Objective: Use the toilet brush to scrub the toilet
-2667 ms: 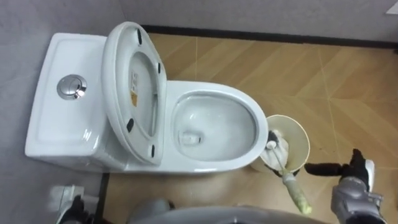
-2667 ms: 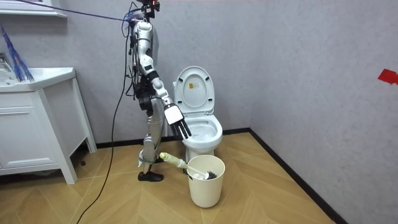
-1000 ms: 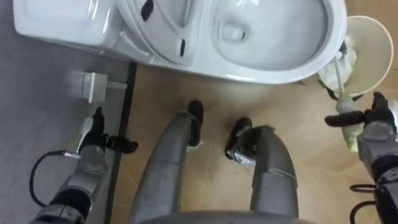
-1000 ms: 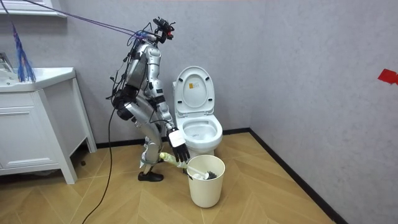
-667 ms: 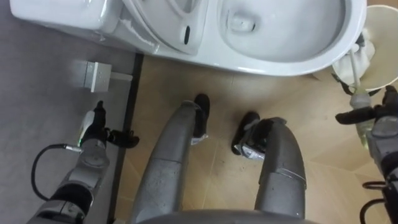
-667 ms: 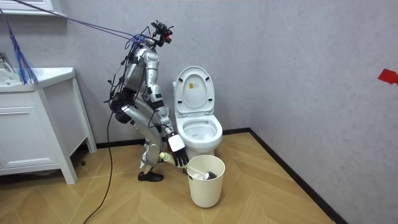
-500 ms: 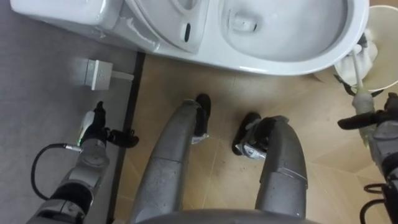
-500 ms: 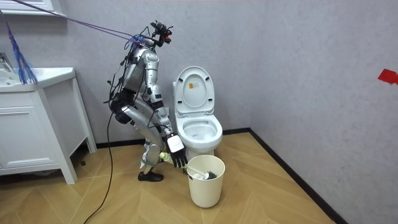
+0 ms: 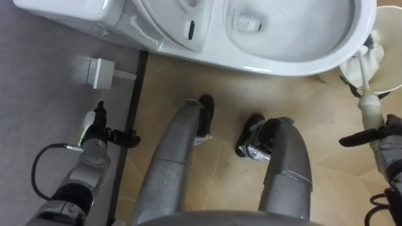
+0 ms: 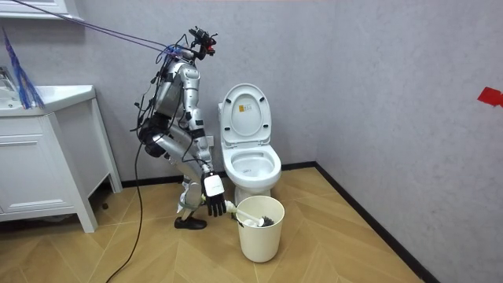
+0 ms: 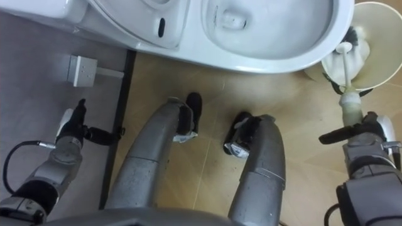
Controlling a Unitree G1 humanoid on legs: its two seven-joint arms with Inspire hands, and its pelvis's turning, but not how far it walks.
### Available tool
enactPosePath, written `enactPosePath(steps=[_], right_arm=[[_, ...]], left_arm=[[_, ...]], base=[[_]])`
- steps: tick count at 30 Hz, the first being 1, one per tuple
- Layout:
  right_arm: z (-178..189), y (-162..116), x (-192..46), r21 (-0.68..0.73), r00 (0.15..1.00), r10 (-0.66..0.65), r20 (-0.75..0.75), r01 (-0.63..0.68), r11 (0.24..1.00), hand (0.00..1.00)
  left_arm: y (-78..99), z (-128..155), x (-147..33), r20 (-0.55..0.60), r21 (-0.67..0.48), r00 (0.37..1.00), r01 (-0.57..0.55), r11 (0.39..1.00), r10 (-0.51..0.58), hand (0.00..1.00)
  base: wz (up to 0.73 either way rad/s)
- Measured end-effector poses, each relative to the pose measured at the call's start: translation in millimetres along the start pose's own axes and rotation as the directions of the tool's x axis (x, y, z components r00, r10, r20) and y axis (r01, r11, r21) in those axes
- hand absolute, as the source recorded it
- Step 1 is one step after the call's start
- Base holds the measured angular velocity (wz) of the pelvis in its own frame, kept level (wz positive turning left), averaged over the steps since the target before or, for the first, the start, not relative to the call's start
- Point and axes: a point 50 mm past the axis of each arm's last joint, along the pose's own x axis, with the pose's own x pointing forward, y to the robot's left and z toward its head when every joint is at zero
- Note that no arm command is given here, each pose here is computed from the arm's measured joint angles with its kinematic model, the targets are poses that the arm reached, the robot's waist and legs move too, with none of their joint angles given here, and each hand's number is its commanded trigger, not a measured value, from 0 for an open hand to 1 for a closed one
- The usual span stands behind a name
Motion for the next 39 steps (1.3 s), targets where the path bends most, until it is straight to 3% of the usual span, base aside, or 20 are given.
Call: enactPosePath(steps=[16,31,33,34,39], right_arm=[[-12.3,1.7,-0.5,-0.001,0.998,0.01,-0.06,-0.01,1.0,1.0],[-12.5,-2.3,-0.7,0.04,0.995,-0.076,-0.072,0.079,0.996,1.0],[-13.0,-2.2,-0.8,0.05,0.994,-0.077,-0.076,0.08,0.996,0.15],[-13.0,-2.2,-0.8,0.05,0.994,-0.077,-0.076,0.081,0.996,0.0],[-13.4,-1.7,-0.9,0.084,0.994,-0.072,-0.087,0.079,0.993,0.0]], left_arm=[[-1.0,-17.5,-6.1,-0.058,0.016,0.998,0.018,1.0,-0.017,0.0],[4.8,-10.4,-8.8,-0.017,-0.025,1.0,-0.003,1.0,0.003,0.0],[4.8,-10.3,-8.8,-0.017,-0.025,1.0,-0.003,1.0,0.003,0.0],[4.8,-10.3,-8.8,-0.017,-0.025,1.0,-0.003,1.0,0.003,0.0],[4.5,-10.9,-9.0,-0.022,-0.043,1.0,-0.001,0.999,0.0,0.0]], base=[[0.0],[-0.02],[0.0],[0.0],[0.0]])
